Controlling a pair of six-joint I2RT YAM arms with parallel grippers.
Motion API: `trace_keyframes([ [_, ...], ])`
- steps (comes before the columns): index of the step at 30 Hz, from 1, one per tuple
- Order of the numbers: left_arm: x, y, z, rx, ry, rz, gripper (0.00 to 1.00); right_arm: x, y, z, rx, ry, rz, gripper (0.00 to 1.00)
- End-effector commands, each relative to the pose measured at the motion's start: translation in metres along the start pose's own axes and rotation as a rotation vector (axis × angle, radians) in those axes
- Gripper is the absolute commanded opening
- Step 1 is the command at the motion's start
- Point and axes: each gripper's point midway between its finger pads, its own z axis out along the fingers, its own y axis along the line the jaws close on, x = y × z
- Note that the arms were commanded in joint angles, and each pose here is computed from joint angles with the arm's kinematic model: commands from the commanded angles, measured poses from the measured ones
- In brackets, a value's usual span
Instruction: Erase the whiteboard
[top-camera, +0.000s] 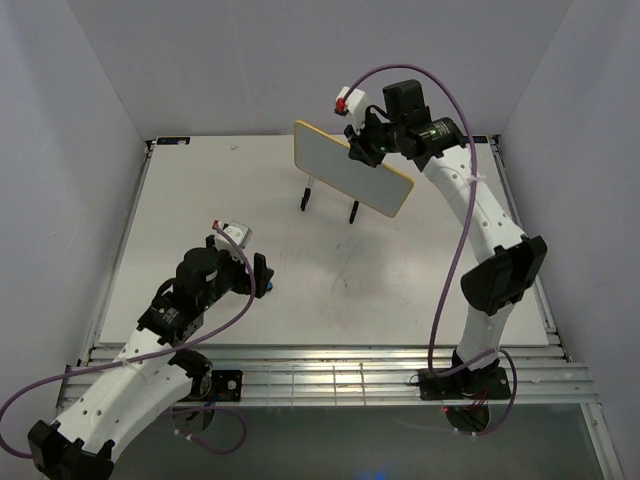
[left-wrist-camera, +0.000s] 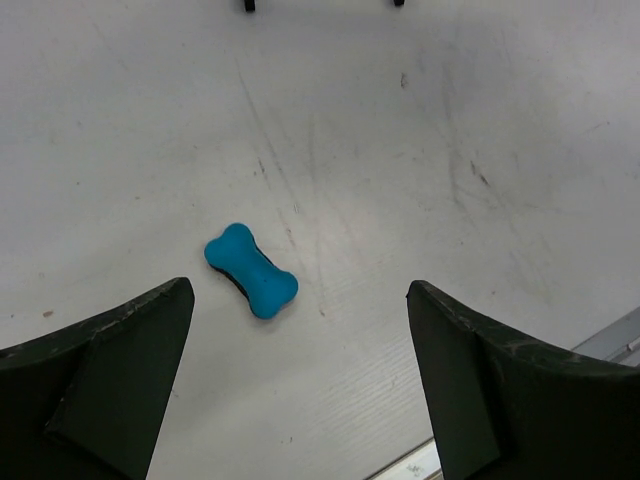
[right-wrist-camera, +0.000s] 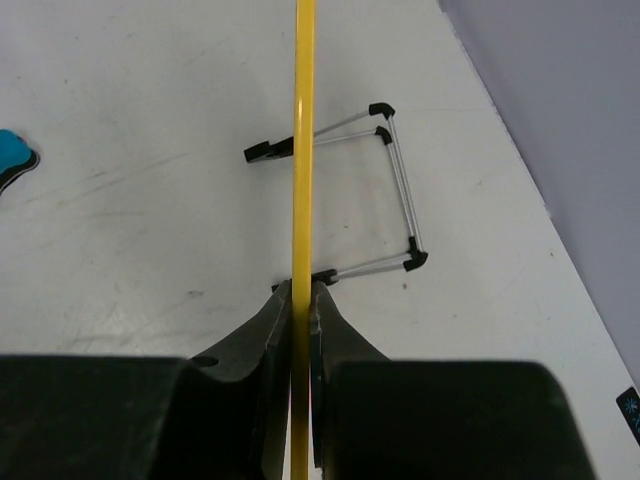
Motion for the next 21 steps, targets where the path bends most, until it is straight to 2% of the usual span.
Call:
trace_keyframes([
  [1,-0.038,0.011,-0.005,-0.07,-0.144,-0.02,0.98,-0.05,-0.022,0.007,0.02,-0.153,-0.097,0.08],
  [10,-0.032,0.008,-0.001,-0.055,-0.11,-0.027,0.98,-0.04,-0.033,0.043,-0.032,-0.154,-0.174,0.08],
  [21,-0.033,-0.001,-0.003,-0.004,-0.122,-0.029,0.98,-0.013,-0.029,0.07,-0.137,-0.135,-0.15,0.08],
])
